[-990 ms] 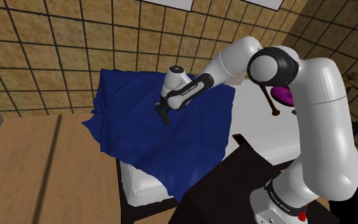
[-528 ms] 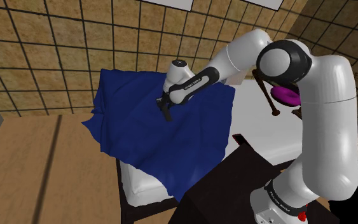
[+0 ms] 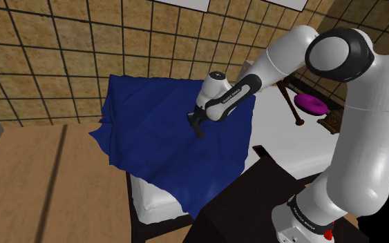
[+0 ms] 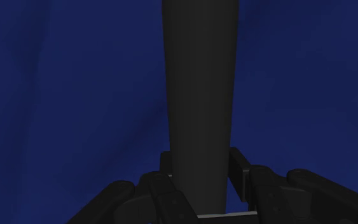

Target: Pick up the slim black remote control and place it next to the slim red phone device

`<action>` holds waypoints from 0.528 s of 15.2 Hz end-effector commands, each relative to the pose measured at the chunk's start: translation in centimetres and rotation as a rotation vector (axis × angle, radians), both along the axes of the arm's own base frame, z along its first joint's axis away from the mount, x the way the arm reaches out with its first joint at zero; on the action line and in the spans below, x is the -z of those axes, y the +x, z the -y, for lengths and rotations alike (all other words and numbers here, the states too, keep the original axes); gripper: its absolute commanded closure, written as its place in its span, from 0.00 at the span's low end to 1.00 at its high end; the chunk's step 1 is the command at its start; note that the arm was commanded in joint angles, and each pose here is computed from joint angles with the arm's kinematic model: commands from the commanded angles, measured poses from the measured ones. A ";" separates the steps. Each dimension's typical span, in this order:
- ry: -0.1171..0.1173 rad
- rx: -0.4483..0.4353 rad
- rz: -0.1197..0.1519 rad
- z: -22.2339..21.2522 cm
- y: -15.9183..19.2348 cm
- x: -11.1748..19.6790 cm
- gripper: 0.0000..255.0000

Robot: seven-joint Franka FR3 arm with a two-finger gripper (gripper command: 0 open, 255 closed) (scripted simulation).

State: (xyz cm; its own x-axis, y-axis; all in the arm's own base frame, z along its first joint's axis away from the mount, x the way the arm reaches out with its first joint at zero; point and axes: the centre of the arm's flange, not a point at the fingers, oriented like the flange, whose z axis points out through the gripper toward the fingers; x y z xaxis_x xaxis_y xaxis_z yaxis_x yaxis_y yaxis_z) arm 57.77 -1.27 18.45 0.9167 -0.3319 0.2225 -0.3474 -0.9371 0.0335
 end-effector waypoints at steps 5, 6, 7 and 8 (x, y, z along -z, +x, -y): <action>0.001 -0.001 0.001 3.8 -6.9 0.0 1.00; 0.001 -0.001 0.001 4.4 -8.1 0.0 1.00; 0.001 -0.001 0.001 5.1 -9.2 0.0 1.00; 0.001 -0.001 0.001 5.8 -10.4 0.0 1.00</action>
State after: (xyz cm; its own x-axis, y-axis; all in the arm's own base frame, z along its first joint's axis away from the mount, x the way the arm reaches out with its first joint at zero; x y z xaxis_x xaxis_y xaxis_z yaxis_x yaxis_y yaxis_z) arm 48.45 -6.37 18.39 0.9167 -0.3322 0.2221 -0.3476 -0.9371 0.0333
